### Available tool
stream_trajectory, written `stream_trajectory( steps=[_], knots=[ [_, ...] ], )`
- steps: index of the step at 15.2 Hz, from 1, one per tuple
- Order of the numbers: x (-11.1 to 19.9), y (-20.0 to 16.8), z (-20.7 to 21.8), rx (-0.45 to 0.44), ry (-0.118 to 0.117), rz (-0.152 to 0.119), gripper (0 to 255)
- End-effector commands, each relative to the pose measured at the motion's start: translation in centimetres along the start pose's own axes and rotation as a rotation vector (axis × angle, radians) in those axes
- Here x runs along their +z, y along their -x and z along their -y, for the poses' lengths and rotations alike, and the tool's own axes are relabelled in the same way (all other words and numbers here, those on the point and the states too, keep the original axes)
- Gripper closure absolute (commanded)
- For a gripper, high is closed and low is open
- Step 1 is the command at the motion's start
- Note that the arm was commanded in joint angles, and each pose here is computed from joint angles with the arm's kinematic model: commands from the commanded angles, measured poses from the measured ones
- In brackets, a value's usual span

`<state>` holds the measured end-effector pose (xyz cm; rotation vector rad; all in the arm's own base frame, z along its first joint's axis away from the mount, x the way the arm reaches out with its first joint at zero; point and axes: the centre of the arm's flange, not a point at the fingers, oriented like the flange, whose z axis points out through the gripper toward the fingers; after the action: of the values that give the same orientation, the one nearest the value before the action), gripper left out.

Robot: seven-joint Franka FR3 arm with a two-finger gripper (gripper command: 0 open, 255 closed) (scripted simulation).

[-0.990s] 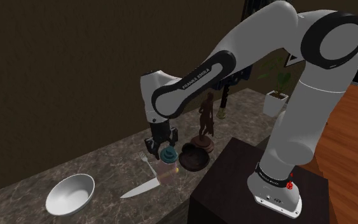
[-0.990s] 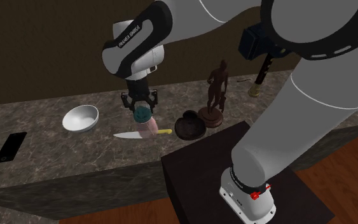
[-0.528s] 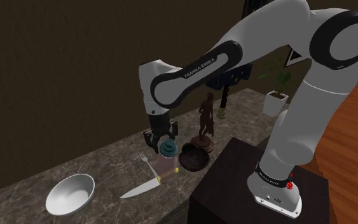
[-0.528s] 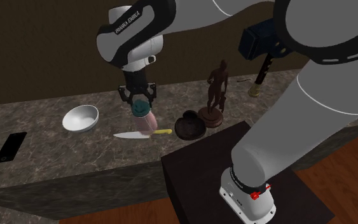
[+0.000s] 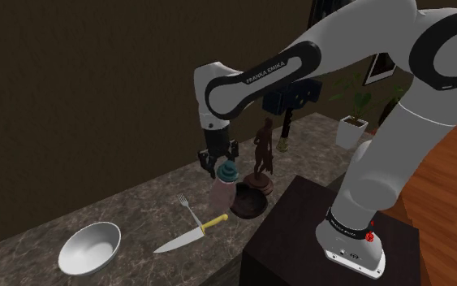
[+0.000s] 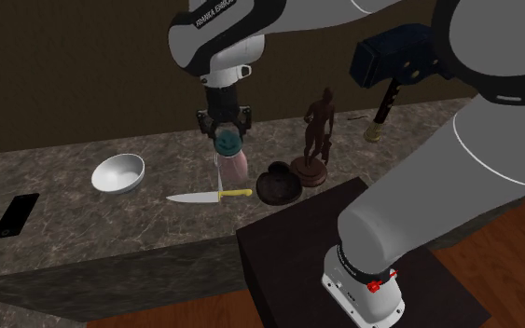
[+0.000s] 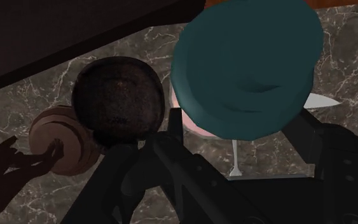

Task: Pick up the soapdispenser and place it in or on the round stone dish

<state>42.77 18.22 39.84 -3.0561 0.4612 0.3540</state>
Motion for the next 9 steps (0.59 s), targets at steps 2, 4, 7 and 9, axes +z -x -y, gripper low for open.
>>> stream_trajectory(
  steps=[2,4,7,9],
  knots=[
    [-0.9,-0.6,-3.8,-0.001,-0.001,0.0,255],
    [-1.5,-1.3,-6.3,-0.001,-0.001,0.0,255],
    [-2.5,-2.2,-10.0,-0.001,-0.001,0.0,255],
    [-3.1,-2.9,-12.5,-0.001,-0.001,0.0,255]
  ],
)
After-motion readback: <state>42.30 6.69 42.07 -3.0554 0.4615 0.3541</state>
